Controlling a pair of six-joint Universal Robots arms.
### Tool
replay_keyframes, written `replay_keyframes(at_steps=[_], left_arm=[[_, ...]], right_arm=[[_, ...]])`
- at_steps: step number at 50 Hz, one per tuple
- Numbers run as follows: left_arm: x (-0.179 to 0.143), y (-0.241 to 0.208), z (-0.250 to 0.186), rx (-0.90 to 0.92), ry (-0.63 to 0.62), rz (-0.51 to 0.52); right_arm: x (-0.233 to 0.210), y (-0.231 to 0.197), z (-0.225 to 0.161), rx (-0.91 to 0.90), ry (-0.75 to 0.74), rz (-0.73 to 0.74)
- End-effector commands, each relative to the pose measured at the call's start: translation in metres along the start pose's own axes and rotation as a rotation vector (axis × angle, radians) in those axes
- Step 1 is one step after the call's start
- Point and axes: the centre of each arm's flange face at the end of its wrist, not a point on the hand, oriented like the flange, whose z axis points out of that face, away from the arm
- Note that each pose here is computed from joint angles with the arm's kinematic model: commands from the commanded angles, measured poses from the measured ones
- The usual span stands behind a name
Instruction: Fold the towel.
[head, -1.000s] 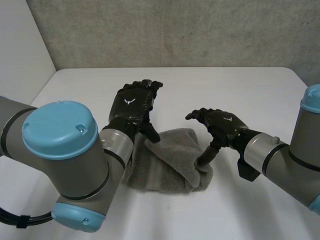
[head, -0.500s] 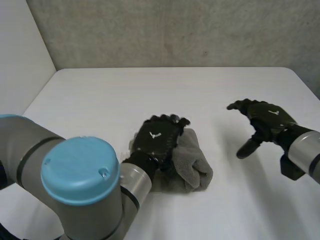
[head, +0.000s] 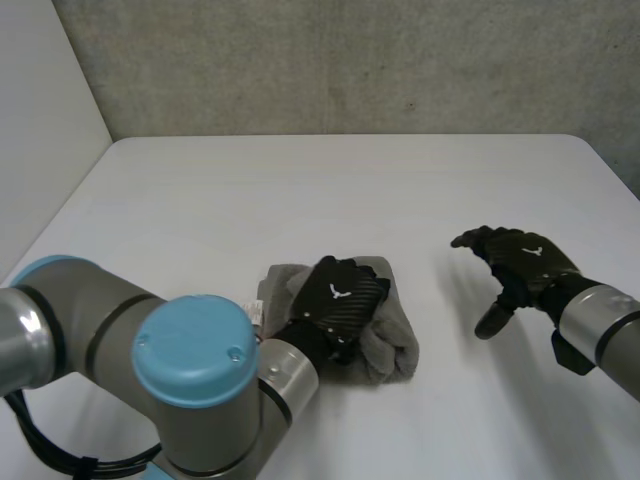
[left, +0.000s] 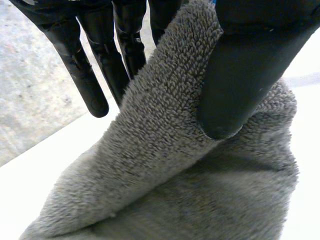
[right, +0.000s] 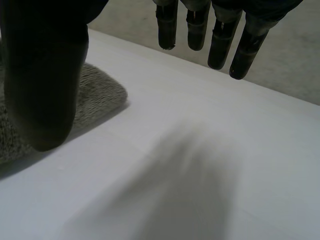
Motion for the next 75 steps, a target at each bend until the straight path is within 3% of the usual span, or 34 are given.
replay_keyframes(at_steps=[1,8,13,22,27,36,50,60,68,75], left_arm=[[-0.028,0.002,-0.011,-0.015,-0.033,0.062],[-0.045,0.020,-0.022,-0.065,0.020,0.220],[-0.054,0.031,-0.026,-0.103,0.005,0.262],[-0.076,0.049,-0.026,-0.134,-0.060,0.259],[-0.091,0.052,-0.026,-0.128,-0.108,0.253],[-0.091,0.054,-0.032,-0.142,-0.108,0.247],[-0.101,-0.015,-0.054,0.045,-0.188,0.273],[-0.117,-0.053,-0.040,0.160,-0.217,0.144],[-0.120,-0.023,-0.006,-0.005,-0.157,-0.138],[-0.116,0.005,0.006,-0.159,-0.130,-0.263]], right_arm=[[-0.042,0.005,0.011,-0.018,-0.126,-0.046],[-0.080,0.000,0.025,-0.002,-0.152,-0.077],[-0.094,-0.001,0.032,-0.012,-0.143,-0.063],[-0.105,-0.001,0.046,-0.054,-0.165,0.067],[-0.114,0.006,0.049,-0.094,-0.184,0.077],[-0.128,0.024,0.060,-0.131,-0.204,0.079],[-0.127,0.015,0.069,-0.090,-0.143,0.007],[-0.124,0.002,0.060,-0.057,-0.121,-0.051],[-0.121,-0.016,0.051,-0.010,-0.094,0.017],[-0.121,-0.015,0.054,-0.018,-0.091,0.166]])
